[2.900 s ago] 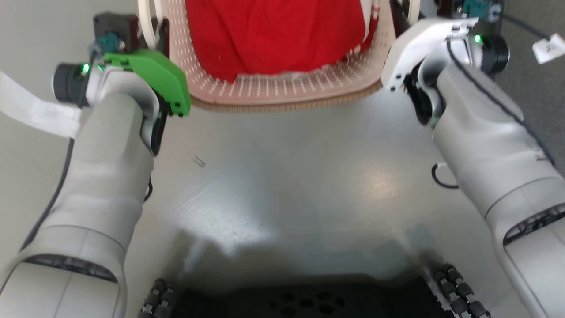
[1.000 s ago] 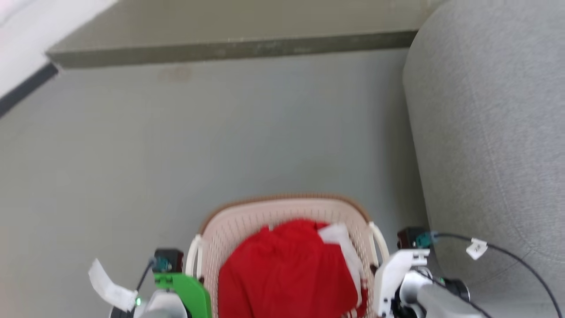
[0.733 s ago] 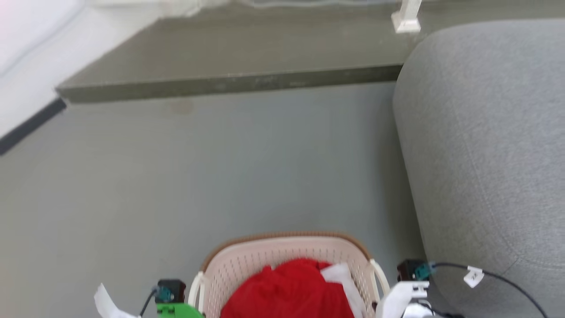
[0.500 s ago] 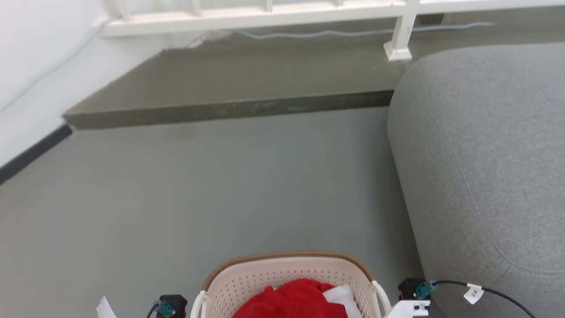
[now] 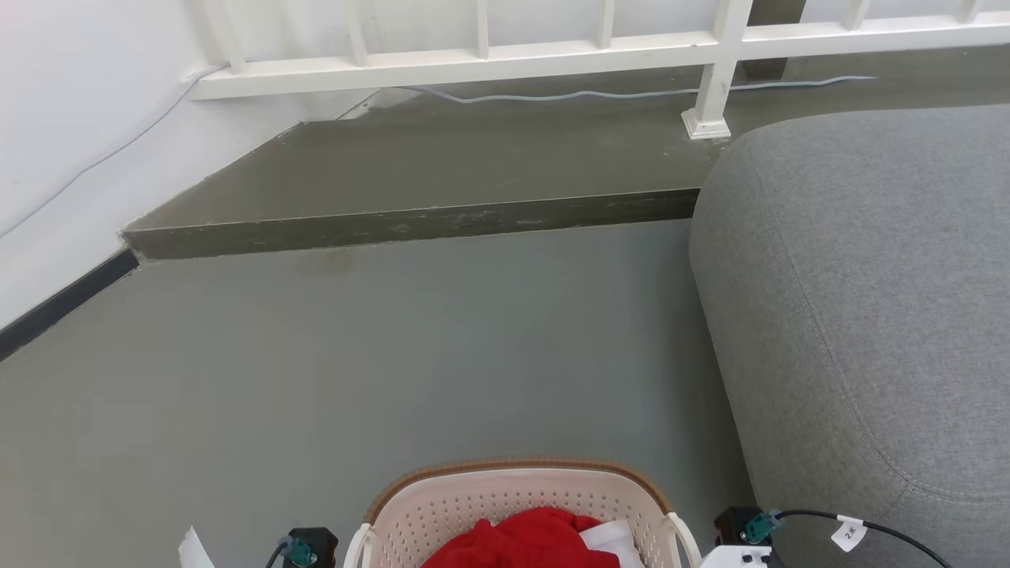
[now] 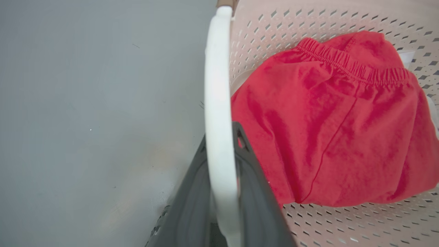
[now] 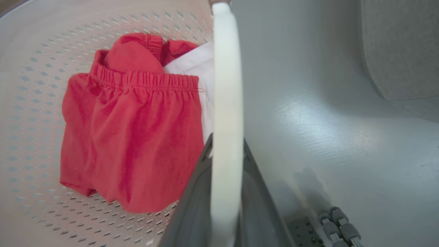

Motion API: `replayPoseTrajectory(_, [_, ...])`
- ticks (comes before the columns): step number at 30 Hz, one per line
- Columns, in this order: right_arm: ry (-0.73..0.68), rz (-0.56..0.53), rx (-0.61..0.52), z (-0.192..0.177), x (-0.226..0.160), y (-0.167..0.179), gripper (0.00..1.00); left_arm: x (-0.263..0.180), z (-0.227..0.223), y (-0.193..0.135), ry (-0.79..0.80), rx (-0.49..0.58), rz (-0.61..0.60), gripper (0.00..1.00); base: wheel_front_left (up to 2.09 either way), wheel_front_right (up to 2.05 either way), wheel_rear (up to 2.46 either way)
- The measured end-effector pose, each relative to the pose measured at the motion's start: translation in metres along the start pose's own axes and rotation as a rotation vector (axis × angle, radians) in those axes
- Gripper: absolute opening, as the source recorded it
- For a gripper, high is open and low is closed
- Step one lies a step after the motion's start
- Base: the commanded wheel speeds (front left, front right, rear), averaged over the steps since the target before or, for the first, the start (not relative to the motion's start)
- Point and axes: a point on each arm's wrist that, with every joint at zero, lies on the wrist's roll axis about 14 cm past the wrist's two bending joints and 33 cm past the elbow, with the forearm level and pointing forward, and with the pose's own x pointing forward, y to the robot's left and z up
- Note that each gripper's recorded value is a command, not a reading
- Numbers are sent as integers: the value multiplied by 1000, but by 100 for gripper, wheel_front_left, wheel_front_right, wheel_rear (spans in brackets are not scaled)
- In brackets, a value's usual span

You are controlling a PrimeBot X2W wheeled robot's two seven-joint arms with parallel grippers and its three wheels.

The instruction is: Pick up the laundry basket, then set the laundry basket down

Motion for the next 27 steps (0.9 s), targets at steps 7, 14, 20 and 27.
replayPoseTrajectory(7, [0,0,-1,-1,0,0,0,0,1,-1,2,6,2,0,0,0,0])
replayPoseTrajectory(14, [3,-3,-5,-3,0,-1,0,0,1,-2,3,-5,4,0,0,0,0])
replayPoseTrajectory(20, [1,-4,-2,-4,0,-2,0,1,2,-2,-1,-11,7,0,0,0,0])
replayPoseTrajectory(27, [3,-3,-5,-5,1,-1,0,1,3,-2,-2,-16,11,0,0,0,0])
